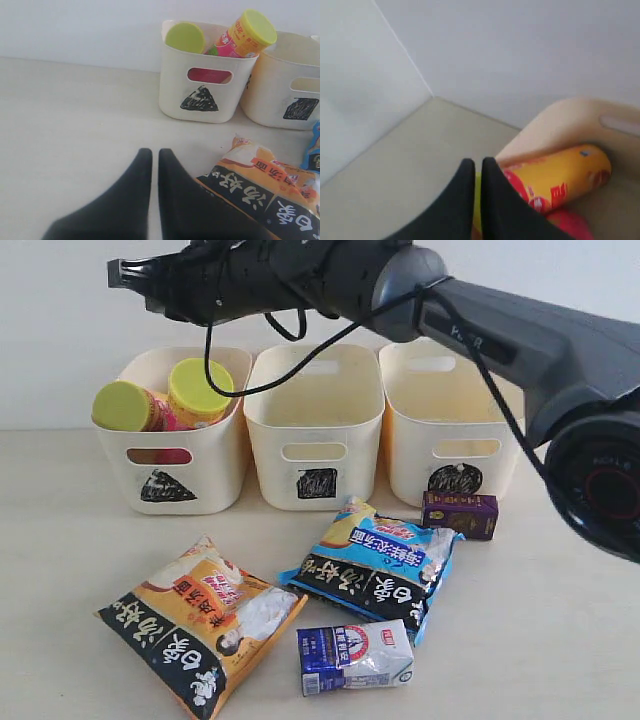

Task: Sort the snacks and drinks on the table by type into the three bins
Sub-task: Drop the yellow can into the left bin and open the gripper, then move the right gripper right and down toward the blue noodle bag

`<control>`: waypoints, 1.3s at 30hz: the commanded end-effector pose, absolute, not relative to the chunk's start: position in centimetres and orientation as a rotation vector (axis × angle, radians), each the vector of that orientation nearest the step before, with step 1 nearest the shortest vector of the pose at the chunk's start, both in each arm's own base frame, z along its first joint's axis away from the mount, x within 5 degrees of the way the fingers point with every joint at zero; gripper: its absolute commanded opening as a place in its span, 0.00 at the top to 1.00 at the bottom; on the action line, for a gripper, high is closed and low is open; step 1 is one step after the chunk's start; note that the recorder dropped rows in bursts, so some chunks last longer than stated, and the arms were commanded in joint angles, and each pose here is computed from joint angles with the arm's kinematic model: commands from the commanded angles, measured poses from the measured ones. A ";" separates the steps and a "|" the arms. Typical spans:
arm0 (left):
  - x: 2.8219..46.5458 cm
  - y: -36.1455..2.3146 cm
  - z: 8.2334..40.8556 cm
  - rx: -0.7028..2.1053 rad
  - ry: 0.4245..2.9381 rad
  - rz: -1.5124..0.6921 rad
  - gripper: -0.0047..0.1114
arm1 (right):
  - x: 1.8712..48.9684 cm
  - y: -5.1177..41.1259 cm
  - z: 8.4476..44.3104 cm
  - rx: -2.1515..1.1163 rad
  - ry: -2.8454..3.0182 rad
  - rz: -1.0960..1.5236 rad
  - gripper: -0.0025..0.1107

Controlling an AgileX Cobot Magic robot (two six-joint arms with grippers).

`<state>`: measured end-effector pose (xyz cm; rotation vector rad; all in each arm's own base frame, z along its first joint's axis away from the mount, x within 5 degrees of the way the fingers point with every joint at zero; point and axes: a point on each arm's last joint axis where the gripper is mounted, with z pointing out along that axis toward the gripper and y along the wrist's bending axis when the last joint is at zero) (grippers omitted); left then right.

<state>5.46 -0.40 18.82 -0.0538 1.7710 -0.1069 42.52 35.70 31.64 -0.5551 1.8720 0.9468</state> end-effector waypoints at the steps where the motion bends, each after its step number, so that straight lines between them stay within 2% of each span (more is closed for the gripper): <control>1: 5.5 -0.4 18.7 -0.044 1.772 -0.103 0.93 | 41.5 33.8 33.0 -0.715 1.974 0.963 0.98; 8: 5.5 -0.4 18.7 -0.044 1.772 -0.103 0.93 | 38.0 29.9 34.8 -1.051 2.266 0.859 0.98; 12: 5.5 -0.4 18.7 -0.044 1.772 -0.103 0.93 | 37.7 28.4 35.8 -1.030 2.285 0.851 0.98; 17: 5.5 -0.4 18.7 -0.044 1.772 -0.103 0.93 | 36.5 26.2 35.2 -0.994 2.352 0.837 0.98; 23: 5.5 -0.4 18.7 -0.044 1.772 -0.103 0.93 | 34.6 21.9 32.5 -0.836 2.379 0.799 0.98; 31: 5.5 -0.4 18.7 -0.044 1.772 -0.103 0.93 | 31.3 14.2 26.4 -0.543 2.490 0.857 0.98; 39: 5.5 -0.4 18.7 -0.044 1.772 -0.103 0.93 | 29.6 7.7 21.6 -0.166 2.417 1.184 0.98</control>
